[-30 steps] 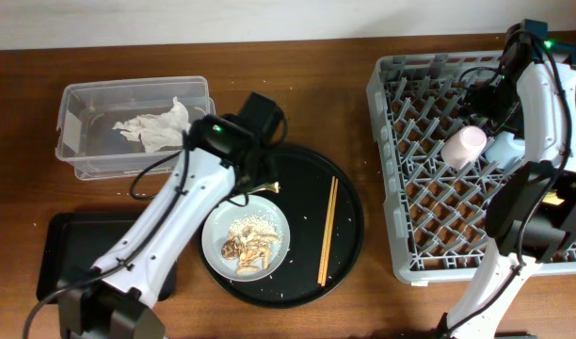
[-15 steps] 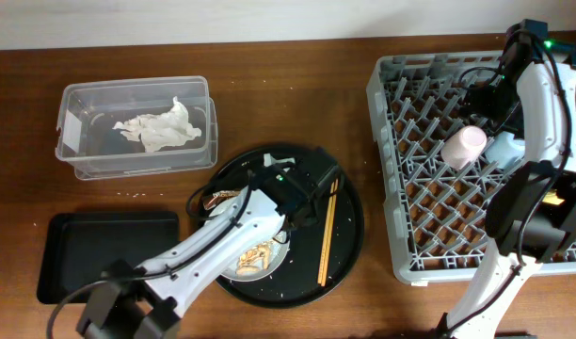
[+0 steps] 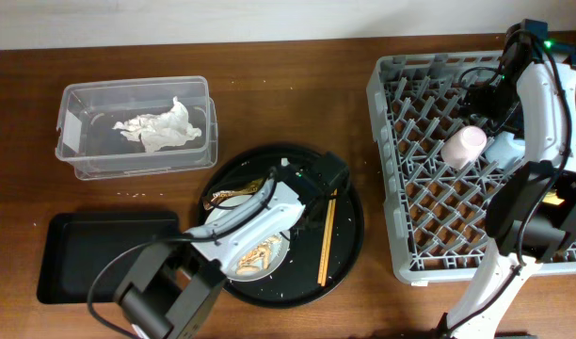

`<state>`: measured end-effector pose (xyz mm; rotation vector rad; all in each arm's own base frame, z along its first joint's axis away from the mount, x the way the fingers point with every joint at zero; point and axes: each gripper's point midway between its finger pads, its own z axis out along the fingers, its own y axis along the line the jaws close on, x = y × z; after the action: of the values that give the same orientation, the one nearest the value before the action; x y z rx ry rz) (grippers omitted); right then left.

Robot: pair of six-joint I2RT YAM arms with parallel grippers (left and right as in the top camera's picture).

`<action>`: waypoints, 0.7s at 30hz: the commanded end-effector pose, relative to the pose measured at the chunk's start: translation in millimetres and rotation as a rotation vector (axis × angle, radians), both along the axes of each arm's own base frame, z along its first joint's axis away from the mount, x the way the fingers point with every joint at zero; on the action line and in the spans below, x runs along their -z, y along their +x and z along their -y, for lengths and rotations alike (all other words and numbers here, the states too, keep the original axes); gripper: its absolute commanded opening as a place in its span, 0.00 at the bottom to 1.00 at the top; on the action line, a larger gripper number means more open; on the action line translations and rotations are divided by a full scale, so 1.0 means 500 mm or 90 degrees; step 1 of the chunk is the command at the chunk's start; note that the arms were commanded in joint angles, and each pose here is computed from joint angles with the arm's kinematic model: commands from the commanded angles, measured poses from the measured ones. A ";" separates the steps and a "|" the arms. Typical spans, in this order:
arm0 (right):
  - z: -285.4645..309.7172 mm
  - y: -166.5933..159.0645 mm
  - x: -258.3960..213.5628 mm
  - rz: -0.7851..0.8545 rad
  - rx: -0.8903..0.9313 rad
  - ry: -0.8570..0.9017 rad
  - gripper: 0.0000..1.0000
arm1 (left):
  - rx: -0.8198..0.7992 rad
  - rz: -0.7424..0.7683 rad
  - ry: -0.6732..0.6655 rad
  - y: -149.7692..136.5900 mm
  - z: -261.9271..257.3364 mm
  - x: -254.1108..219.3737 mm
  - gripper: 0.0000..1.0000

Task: Sort waste into correct bins and load items into the dishwasher rack
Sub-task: 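Reach the left gripper to the white plate and grip its rim, then lift the white plate and carry it over the black rectangular tray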

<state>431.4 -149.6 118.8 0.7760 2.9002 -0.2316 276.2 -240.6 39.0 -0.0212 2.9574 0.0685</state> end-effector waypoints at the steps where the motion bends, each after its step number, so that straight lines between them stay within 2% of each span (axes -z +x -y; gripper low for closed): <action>1: 0.000 0.002 0.002 0.000 0.004 0.000 0.98 | 0.012 -0.028 0.020 -0.011 -0.007 0.032 0.58; 12: 0.000 0.002 0.002 0.000 0.004 0.000 0.98 | 0.012 -0.059 0.036 -0.020 -0.009 0.076 0.54; 21: 0.000 0.002 0.002 0.000 0.005 0.000 0.98 | 0.016 -0.057 0.050 -0.021 -0.012 0.083 0.31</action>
<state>431.4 -149.6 118.8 0.7760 2.9003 -0.2310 269.5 -237.9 5.4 0.0107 3.0288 0.1481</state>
